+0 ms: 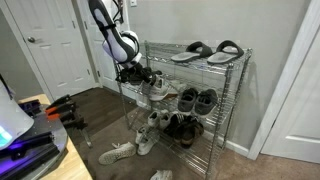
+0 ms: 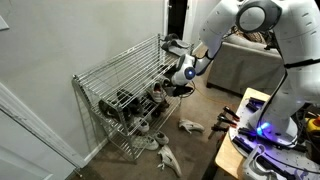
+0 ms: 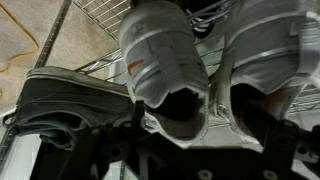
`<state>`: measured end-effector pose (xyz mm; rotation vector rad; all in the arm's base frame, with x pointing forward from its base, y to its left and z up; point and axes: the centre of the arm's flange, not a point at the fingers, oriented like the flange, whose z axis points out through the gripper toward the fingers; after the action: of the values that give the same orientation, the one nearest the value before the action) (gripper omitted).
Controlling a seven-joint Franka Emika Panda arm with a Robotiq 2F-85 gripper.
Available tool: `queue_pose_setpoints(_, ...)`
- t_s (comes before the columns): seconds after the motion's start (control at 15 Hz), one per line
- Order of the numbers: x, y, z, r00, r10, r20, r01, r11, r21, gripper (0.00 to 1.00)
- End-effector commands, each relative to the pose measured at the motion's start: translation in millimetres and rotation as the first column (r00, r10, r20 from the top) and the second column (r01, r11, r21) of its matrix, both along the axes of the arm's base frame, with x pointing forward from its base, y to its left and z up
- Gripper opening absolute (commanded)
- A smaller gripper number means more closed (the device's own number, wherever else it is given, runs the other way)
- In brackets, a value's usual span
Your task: Remove the grey shoes from the middle rack and put them on the top rack
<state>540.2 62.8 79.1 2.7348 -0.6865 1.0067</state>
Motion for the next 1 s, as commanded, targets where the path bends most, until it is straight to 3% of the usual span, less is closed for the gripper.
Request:
queue_pose_setpoints(0.0, 1, -15, -9, 1.000, 0.008, -0.015, -0.007, 0.999, 0.032, 1.00)
queue_pose_setpoints(0.33, 1, -9, -14, 0.999, 0.042, -0.032, -0.040, 0.999, 0.036, 1.00)
queue_pose_setpoints(0.93, 14, 11, 3, 0.994, 0.110, -0.019, -0.111, 0.993, -0.033, 1.00)
